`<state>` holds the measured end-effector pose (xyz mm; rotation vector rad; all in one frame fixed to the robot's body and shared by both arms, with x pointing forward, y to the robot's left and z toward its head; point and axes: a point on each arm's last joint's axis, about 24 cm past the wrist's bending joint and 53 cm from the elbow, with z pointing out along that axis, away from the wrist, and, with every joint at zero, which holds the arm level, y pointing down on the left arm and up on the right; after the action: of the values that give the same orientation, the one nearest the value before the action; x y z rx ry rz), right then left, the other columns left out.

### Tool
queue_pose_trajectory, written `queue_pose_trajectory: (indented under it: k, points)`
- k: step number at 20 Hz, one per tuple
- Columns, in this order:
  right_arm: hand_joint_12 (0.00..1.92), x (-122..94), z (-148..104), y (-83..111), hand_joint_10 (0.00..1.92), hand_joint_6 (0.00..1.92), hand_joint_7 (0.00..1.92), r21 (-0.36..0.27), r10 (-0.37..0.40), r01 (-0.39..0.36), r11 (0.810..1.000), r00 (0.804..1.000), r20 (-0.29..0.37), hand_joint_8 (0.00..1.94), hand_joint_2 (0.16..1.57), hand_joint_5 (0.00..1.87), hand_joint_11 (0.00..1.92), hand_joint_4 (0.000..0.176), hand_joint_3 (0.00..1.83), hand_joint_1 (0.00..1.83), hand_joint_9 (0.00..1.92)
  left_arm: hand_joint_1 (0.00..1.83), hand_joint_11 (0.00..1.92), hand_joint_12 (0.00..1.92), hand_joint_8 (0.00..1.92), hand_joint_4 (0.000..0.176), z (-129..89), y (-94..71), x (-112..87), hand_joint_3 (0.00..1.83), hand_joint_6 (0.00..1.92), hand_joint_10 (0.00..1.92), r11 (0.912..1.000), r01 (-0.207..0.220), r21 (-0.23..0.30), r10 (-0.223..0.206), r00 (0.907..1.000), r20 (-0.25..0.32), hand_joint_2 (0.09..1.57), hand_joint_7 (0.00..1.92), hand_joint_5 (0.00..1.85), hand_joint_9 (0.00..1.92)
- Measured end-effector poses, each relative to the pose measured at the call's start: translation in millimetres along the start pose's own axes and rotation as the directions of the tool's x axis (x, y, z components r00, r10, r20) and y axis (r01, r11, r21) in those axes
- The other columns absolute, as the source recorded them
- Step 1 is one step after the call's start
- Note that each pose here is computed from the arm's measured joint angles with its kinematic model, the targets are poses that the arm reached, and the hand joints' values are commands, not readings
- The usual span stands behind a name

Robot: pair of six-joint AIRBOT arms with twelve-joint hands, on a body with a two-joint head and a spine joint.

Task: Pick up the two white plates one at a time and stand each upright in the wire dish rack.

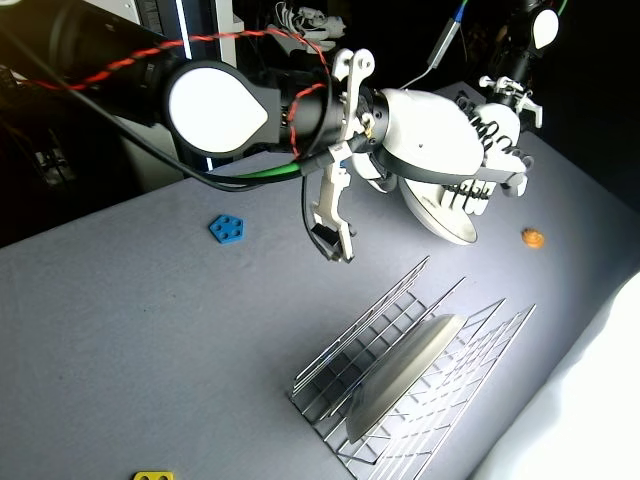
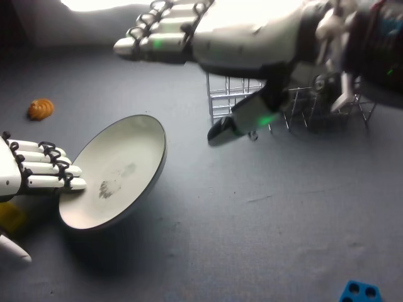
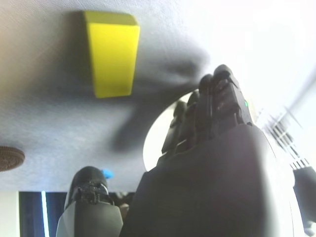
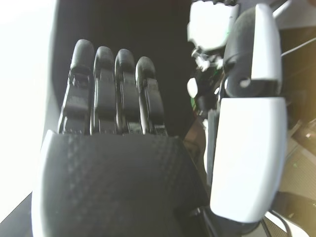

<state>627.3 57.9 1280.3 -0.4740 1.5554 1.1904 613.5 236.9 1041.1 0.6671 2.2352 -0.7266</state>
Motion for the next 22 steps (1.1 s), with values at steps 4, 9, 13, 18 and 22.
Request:
queue_pose_trajectory:
  k: [4, 9, 13, 18, 22]
  points:
    - [0.0, 42, 17, 5.7, 0.0, 0.0, 0.0, 0.001, -0.082, 0.083, 0.997, 0.994, -0.072, 0.0, 0.78, 0.0, 0.0, 0.0, 0.0, 0.95, 0.0, 0.0, 0.0, 0.0, 0.0, 0.0, 0, 0.0, 0.1, 0.0, 0.01, 0.0, 1.0, 0.002, 0.0, -0.002, 1.0, 0.0, 0.99, 0.01, 0.02, 0.0]
    - [0.01, 77, 38, 22.5, 0.0, 0.0, 0.0, -0.051, -0.126, 0.121, 0.991, 0.985, -0.116, 0.0, 0.74, 0.0, 0.02, 0.0, 0.0, 1.06, 0.0, 0.0, 0.0, 0.0, 0.0, 0.0, 0, 0.0, 0.8, 0.0, 0.0, 0.0, 1.0, 0.004, 0.0, -0.004, 1.0, -0.001, 1.0, 0.01, 0.01, 0.0]
    - [0.01, 110, 50, 15.9, 0.0, 0.0, 0.0, -0.045, -0.129, 0.123, 0.991, 0.977, -0.169, 0.0, 0.81, 0.0, 0.0, 0.0, 0.02, 1.14, 0.0, 0.0, 0.0, 0.0, 0.0, 0.0, 0, 0.4, 0.6, 0.0, 0.0, 0.0, 1.0, 0.005, 0.0, -0.005, 1.0, -0.001, 0.98, 0.0, 0.0, 0.0]
    - [0.0, 123, 71, 4.5, 0.0, 0.0, 0.0, -0.038, -0.137, 0.133, 0.99, 0.977, -0.165, 0.0, 0.82, 0.0, 0.0, 0.0, 0.01, 1.16, 0.0, 0.0, 0.0, 0.0, 0.0, 0.0, 0, 0.3, 0.6, 0.0, 0.0, 0.0, 1.0, 0.005, 0.001, -0.005, 1.0, -0.001, 0.98, 0.0, 0.01, 0.0]
    - [0.0, 132, 86, 8.3, 0.0, 0.0, 0.0, -0.055, -0.115, 0.108, 0.993, 0.983, -0.145, 0.0, 0.9, 0.0, 0.0, 0.0, 0.04, 1.05, 0.0, 0.0, 0.0, 0.0, 0.0, 0.0, 0, 0.3, 0.7, 0.0, 0.0, 0.0, 1.0, 0.004, 0.001, -0.004, 1.0, -0.001, 0.99, 0.0, 0.01, 0.0]
